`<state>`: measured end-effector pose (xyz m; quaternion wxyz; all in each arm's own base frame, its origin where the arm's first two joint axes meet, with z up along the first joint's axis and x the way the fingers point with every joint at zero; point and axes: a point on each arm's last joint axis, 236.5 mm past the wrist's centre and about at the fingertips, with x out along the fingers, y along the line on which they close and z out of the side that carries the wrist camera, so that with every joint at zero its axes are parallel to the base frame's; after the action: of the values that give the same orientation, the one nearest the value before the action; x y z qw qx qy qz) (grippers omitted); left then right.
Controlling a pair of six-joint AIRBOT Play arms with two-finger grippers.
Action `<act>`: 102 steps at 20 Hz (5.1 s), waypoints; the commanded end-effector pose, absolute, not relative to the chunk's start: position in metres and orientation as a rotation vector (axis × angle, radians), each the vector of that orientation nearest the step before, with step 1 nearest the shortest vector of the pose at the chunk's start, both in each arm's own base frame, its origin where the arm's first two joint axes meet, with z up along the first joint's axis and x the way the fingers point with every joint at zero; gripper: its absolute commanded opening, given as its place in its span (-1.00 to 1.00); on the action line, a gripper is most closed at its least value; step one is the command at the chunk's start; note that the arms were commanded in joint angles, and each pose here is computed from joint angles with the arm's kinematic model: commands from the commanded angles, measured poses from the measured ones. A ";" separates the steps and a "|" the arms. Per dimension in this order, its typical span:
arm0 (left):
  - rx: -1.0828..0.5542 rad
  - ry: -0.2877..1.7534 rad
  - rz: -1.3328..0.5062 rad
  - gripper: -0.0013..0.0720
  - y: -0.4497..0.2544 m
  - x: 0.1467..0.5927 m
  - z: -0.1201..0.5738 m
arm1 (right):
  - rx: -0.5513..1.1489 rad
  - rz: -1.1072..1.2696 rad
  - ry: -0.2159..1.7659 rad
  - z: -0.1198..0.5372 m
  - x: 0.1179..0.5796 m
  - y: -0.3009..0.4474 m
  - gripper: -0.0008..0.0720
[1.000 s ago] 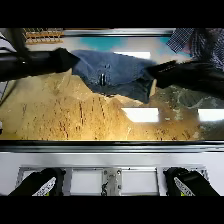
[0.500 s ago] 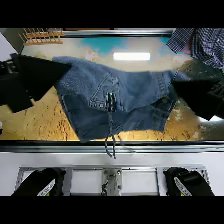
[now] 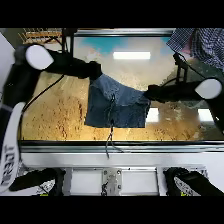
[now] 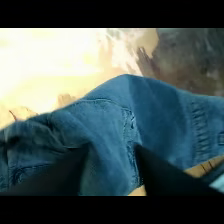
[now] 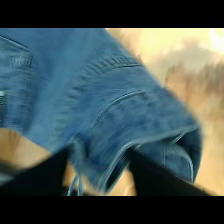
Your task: Fold the clothes and pants, and hang the long-sleeved shirts on hangers.
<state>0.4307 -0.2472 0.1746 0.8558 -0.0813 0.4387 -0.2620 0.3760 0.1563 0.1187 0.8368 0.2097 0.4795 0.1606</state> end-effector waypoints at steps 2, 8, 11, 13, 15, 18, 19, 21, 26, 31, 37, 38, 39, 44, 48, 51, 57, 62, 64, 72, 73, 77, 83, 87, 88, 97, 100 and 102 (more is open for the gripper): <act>-0.337 0.902 -0.355 0.73 -0.194 0.532 0.141 | 0.500 0.159 0.834 0.099 0.473 0.093 0.58; -0.362 1.256 -0.174 0.73 -0.077 0.458 0.057 | 0.378 0.166 0.939 0.095 0.420 0.047 0.58; -0.419 1.447 -0.103 0.73 -0.069 0.388 -0.025 | 0.371 0.195 1.029 0.070 0.380 0.063 0.58; -0.498 1.515 -0.115 0.73 -0.086 0.350 -0.069 | 0.369 0.213 1.053 0.059 0.364 0.073 0.57; -0.625 1.535 -0.166 0.73 -0.111 0.330 -0.094 | 0.385 0.244 1.071 0.054 0.356 0.086 0.57; -0.750 1.562 -0.208 0.73 -0.132 0.322 -0.111 | 0.406 0.275 1.061 0.056 0.357 0.100 0.57; -0.770 1.568 -0.218 0.73 -0.136 0.325 -0.114 | 0.417 0.280 1.049 0.059 0.359 0.102 0.57; -0.756 1.573 -0.233 0.73 -0.143 0.331 -0.117 | 0.427 0.284 1.040 0.061 0.361 0.104 0.57; -0.685 1.597 -0.284 0.64 -0.178 0.340 -0.127 | 0.425 0.285 1.069 0.054 0.354 0.105 0.58; -0.635 1.562 -0.339 -0.88 -0.191 0.348 -0.112 | 0.652 0.095 1.257 -0.006 0.317 0.089 0.58; -0.598 1.523 -0.367 -0.88 -0.186 0.330 -0.101 | 1.155 -0.234 1.170 -0.091 0.304 0.086 0.51; -0.600 1.525 -0.358 -0.88 -0.185 0.327 -0.104 | 1.152 -0.237 1.148 -0.097 0.307 0.085 0.32; -0.602 1.537 -0.352 -0.88 -0.184 0.322 -0.108 | 1.138 -0.235 1.141 -0.103 0.309 0.087 0.31; -0.607 1.564 -0.342 -0.88 -0.183 0.312 -0.115 | 1.084 -0.211 1.059 -0.113 0.329 0.106 0.33; -0.607 1.564 -0.342 -0.88 -0.182 0.312 -0.115 | 1.032 -0.183 1.073 -0.120 0.332 0.121 0.30; -0.608 1.564 -0.342 -0.88 -0.183 0.312 -0.115 | 0.938 -0.112 1.056 -0.113 0.343 0.124 -0.77; -0.583 1.327 -0.462 -0.88 -0.171 0.365 0.002 | 0.440 0.253 0.917 0.008 0.383 0.131 -0.89; -0.399 0.803 -0.618 -0.88 -0.155 0.351 0.246 | 0.159 0.358 0.576 0.229 0.359 0.113 -0.89; -0.322 0.610 -0.634 -0.88 -0.152 0.316 0.316 | 0.142 0.393 0.456 0.290 0.322 0.113 -0.89; -0.417 0.342 -0.642 -0.88 -0.151 0.194 0.411 | 0.311 0.379 0.592 0.294 0.194 0.104 -0.89; -0.450 0.352 -0.634 -0.88 -0.150 0.196 0.408 | 0.365 0.358 0.647 0.286 0.189 0.104 -0.89; -0.573 0.624 -0.562 -0.88 -0.151 0.254 0.315 | 0.474 0.267 0.915 0.233 0.215 0.109 -0.89; -0.755 1.041 -0.373 -0.88 -0.146 0.387 0.116 | 0.414 0.192 1.296 0.085 0.335 0.125 -0.89; -0.741 1.186 -0.356 -0.88 -0.148 0.456 0.044 | 0.427 0.156 1.254 0.029 0.419 0.129 -0.89; -0.741 1.193 -0.359 -0.88 -0.149 0.466 0.040 | 0.431 0.156 1.223 0.031 0.432 0.130 -0.89; -0.476 1.333 -0.348 -0.88 -0.139 0.356 0.005 | 0.262 0.161 1.404 0.000 0.333 0.129 -0.89; -0.493 1.400 -0.297 -0.88 -0.138 0.314 -0.041 | 0.239 0.149 1.506 -0.043 0.294 0.133 -0.89; -0.507 1.430 -0.253 -0.88 -0.134 0.297 -0.070 | 0.242 0.144 1.528 -0.065 0.281 0.136 -0.89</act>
<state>0.3288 -0.1419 -0.0300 0.7265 -0.2367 0.6293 -0.1422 0.3077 0.1348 -0.0340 0.7295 0.1162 0.6702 0.0720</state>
